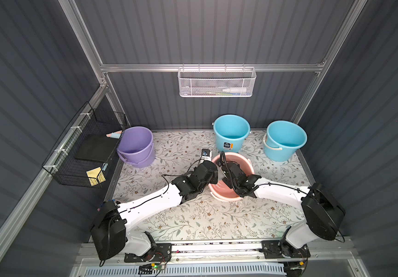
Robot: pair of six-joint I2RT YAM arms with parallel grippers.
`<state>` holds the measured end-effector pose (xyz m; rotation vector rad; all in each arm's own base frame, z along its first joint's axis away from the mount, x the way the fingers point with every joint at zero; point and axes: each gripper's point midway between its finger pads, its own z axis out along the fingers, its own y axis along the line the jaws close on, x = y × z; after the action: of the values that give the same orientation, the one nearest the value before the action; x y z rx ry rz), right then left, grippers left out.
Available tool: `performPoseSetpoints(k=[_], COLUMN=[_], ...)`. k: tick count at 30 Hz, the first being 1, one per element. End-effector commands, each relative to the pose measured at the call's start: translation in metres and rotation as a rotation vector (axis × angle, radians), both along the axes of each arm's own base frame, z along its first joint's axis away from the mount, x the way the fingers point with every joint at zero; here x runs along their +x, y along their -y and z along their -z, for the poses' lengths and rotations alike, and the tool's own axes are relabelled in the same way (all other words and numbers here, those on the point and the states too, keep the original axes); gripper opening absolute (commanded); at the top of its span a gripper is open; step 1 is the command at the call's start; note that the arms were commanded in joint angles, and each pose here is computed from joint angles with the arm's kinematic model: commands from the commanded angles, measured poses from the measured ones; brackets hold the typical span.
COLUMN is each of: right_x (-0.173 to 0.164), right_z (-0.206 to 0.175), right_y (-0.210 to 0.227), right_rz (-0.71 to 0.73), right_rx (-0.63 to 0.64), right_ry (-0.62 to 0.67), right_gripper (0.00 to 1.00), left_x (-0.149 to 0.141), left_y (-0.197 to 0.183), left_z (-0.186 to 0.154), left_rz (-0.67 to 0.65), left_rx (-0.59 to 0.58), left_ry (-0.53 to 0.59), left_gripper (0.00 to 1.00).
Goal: Wipe the inside of the bucket with a cloth
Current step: Wipe the dirt from the inside of the bucket.
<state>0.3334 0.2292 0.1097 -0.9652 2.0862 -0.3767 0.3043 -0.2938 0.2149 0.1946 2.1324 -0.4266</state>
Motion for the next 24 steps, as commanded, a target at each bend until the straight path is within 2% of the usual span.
performPoseSetpoints(k=[1, 4, 8, 12, 17, 19, 22, 24], right_x=[-0.007, -0.025, -0.059, -0.098, -0.154, -0.166, -0.170, -0.162], right_z=[-0.005, 0.007, 0.027, 0.043, 0.044, 0.041, 0.040, 0.037], right_y=[0.025, 0.036, 0.052, 0.056, 0.031, 0.016, -0.004, -0.020], right_rz=[-0.037, -0.076, -0.123, -0.184, -0.306, -0.342, -0.378, -0.384], right_rx=[-0.228, -0.309, -0.406, -0.411, -0.218, -0.120, 0.000, 0.087], right_ry=[-0.026, -0.135, -0.353, -0.581, -0.868, -0.925, -0.938, -0.897], right_gripper=[0.00, 0.00, 0.00, 0.00, 0.00, 0.00, 0.00, 0.00], left_x=[-0.016, -0.015, -0.014, -0.014, -0.014, -0.014, -0.014, -0.014], left_y=[0.014, 0.013, 0.013, 0.011, 0.013, 0.013, 0.015, 0.016], left_z=[0.001, 0.000, -0.001, -0.003, -0.001, -0.001, -0.001, 0.001], left_rz=[0.085, 0.083, 0.081, 0.077, 0.084, 0.084, 0.089, 0.092], left_rx=[-0.009, -0.004, 0.003, 0.003, 0.005, 0.004, 0.005, 0.007], left_ry=[-0.028, -0.025, -0.020, -0.014, -0.019, -0.018, -0.016, -0.020], left_gripper=[0.00, 0.00, 0.00, 0.00, 0.00, 0.00, 0.00, 0.00])
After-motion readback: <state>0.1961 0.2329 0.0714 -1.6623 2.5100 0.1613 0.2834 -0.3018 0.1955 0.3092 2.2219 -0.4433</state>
